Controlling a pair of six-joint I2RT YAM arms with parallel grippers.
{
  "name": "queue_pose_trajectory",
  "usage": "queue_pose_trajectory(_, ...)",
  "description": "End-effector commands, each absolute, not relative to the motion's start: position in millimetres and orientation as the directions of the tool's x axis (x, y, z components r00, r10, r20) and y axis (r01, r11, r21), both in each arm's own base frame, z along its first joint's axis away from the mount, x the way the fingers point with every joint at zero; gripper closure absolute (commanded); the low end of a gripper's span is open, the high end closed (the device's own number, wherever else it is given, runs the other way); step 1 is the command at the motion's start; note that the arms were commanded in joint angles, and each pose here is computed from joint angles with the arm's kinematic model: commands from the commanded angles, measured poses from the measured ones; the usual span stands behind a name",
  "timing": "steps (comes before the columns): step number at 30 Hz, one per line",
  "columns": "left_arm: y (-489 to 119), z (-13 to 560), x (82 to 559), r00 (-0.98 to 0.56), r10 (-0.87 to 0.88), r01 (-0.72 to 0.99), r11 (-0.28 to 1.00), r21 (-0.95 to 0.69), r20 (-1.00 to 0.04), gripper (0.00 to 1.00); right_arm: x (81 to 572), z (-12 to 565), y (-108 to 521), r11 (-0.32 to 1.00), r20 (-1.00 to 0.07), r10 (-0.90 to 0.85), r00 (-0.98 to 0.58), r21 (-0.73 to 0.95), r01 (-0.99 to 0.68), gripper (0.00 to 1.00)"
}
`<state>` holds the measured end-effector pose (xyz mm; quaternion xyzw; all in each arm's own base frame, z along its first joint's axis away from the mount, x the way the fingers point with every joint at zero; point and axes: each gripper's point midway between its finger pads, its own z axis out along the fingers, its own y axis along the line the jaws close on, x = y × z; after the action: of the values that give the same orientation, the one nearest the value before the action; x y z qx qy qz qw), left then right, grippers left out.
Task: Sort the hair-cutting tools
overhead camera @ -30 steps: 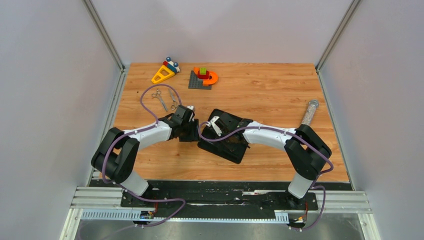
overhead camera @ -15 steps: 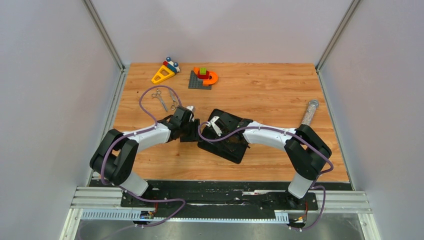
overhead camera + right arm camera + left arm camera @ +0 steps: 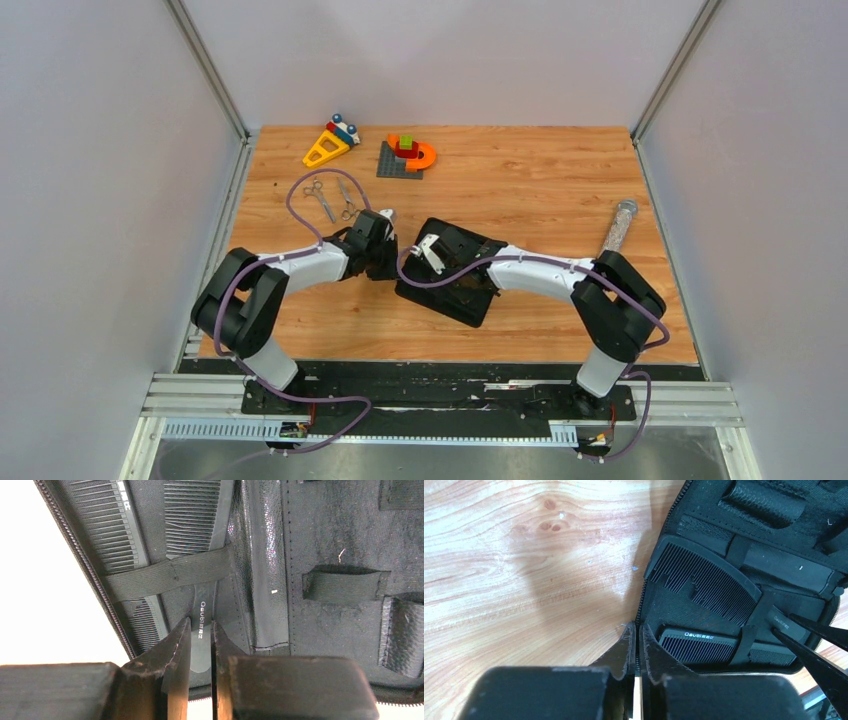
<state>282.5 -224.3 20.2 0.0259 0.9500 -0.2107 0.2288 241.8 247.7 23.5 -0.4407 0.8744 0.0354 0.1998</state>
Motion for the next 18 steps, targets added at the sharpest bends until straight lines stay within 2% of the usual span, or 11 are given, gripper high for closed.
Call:
queue_pose_trajectory(1,-206,-7,266,-0.925,0.001,0.119,0.95,-0.289,-0.379,1.0,227,2,202,0.546,-0.217,-0.835,-0.506,-0.208,-0.812,1.0)
queue_pose_trajectory(9,-178,-12,269,-0.928,0.013,0.068,0.989,-0.134,-0.373,1.0,218,9,184,0.458,-0.201,-0.886,-0.418,-0.24,-0.856,1.0)
queue_pose_trajectory(18,-176,-12,270,-0.926,0.012,0.063,0.99,-0.123,-0.378,1.0,209,7,175,0.432,-0.171,-0.9,-0.402,-0.226,-0.873,1.0)
